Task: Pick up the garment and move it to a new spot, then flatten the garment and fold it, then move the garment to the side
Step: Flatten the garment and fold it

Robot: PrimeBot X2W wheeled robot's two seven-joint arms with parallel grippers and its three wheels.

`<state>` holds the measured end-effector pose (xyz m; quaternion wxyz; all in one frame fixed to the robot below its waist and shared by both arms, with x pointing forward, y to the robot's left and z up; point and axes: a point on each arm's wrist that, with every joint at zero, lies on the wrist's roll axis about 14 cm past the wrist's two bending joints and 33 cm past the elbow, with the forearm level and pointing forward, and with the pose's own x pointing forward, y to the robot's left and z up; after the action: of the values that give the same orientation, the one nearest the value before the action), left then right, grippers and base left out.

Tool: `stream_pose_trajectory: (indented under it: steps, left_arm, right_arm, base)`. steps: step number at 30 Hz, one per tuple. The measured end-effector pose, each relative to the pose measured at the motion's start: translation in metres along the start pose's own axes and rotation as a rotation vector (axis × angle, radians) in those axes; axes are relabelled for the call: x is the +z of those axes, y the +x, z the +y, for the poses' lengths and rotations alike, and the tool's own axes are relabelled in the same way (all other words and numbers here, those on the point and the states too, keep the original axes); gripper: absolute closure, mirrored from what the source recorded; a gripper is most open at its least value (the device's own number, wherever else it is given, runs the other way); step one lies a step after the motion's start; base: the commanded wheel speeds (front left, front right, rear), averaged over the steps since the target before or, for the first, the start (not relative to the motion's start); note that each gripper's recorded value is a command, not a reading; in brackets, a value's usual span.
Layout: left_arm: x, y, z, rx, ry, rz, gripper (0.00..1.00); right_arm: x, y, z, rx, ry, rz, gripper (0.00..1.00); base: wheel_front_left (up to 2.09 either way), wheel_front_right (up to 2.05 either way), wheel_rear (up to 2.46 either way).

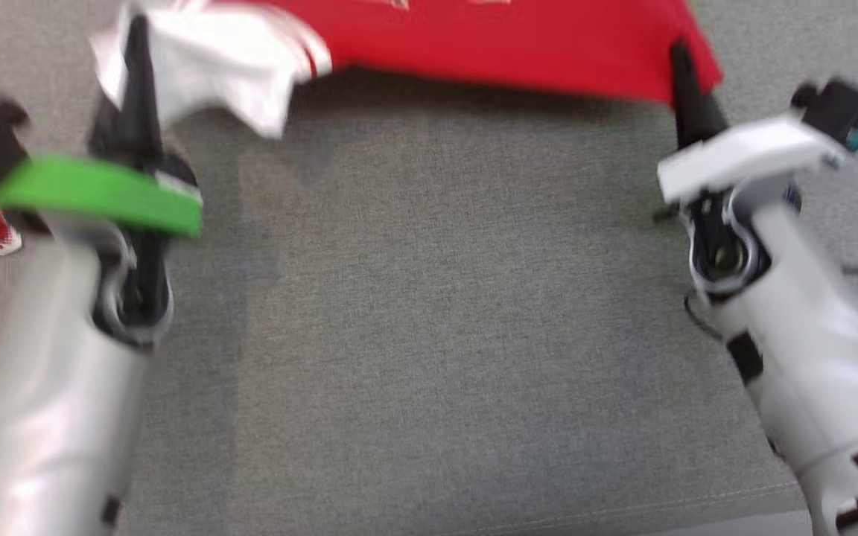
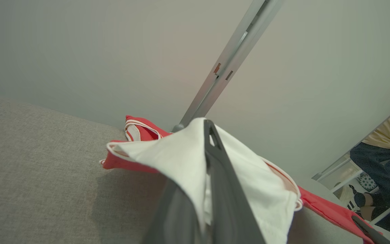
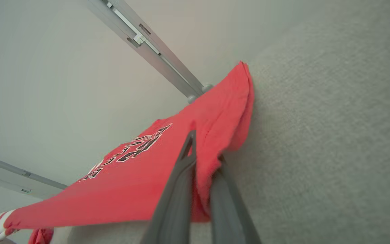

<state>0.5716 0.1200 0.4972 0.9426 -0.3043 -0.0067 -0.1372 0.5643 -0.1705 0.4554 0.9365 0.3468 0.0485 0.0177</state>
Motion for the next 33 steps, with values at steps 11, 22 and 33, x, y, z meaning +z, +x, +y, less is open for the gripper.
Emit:
stream_pose_trajectory:
  steps: [11,22,33]
  left_arm:
    - [-0.062,-0.142,0.011,0.193,-0.064,0.123,1.00]
    - [-0.073,-0.228,-0.015,0.237,-0.077,0.179,1.00]
    - [-0.069,-0.217,-0.022,0.196,-0.060,0.203,1.00]
  right_arm:
    - [-0.051,-0.115,-0.048,-0.129,0.065,0.143,1.00]
    - [-0.062,-0.203,-0.067,-0.186,0.086,0.204,1.00]
    - [-0.056,-0.200,-0.055,-0.164,0.126,0.195,1.00]
  base:
    - [0.00,0.00,0.00]
    - [0.00,0.00,0.00]
    - [0.00,0.00,0.00]
